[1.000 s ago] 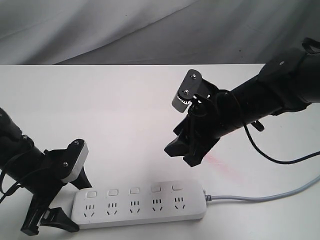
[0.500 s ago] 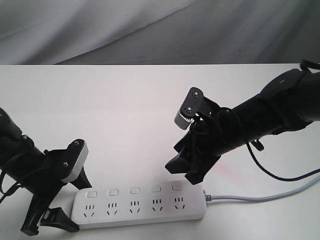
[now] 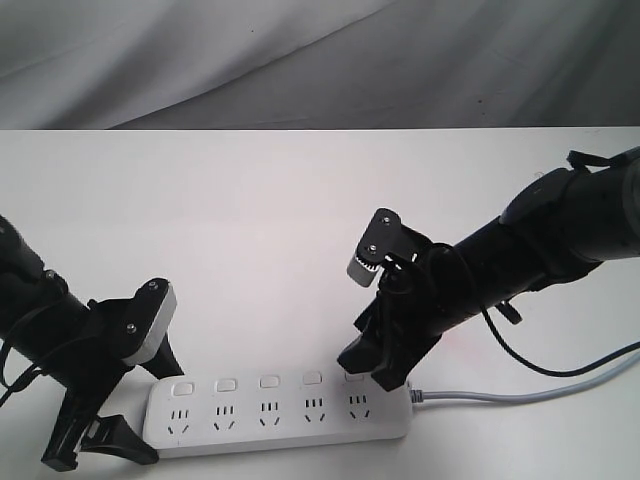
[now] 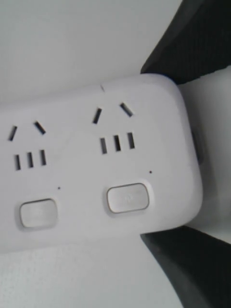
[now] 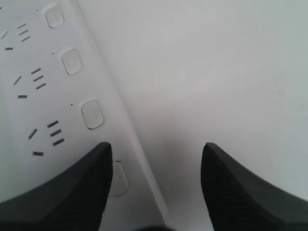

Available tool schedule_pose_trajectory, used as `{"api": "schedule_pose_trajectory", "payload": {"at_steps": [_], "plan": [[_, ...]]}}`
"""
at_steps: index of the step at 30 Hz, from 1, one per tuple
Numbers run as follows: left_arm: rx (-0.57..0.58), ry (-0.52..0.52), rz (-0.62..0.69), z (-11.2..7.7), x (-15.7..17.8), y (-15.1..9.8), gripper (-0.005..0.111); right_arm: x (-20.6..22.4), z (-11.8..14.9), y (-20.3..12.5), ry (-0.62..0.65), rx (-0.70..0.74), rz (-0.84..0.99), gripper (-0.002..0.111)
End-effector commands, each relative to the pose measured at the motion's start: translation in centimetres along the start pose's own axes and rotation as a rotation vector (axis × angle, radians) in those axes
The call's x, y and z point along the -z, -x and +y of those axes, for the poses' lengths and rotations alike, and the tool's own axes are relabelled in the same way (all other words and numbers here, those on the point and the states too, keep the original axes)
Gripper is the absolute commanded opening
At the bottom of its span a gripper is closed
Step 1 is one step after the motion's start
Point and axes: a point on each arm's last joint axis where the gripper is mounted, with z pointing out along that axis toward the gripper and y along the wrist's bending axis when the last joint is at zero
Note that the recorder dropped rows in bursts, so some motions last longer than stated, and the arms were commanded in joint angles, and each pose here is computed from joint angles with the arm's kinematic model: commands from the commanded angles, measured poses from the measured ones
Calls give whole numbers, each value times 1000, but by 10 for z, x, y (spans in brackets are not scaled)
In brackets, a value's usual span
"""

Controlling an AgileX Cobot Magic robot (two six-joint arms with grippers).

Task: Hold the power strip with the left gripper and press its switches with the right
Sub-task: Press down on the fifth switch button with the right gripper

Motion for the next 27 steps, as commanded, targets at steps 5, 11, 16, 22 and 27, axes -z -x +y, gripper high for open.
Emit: {"api": "schedule_pose_trajectory", "payload": {"at_steps": [5, 11, 16, 22, 27], "plan": [[-18, 1, 25, -1, -2, -2, 42, 0, -3, -2, -28, -2, 8, 51], [-18, 1, 25, -1, -2, -2, 42, 0, -3, -2, -28, 1, 9, 51], [-18, 1, 25, -1, -2, -2, 42, 0, -3, -2, -28, 1, 9, 51], [-18, 1, 25, -1, -2, -2, 42, 0, -2, -3, -25, 3, 13, 51], [-17, 2, 23, -1, -2, -2, 42, -1, -1, -8, -26, -6, 24, 51]]}}
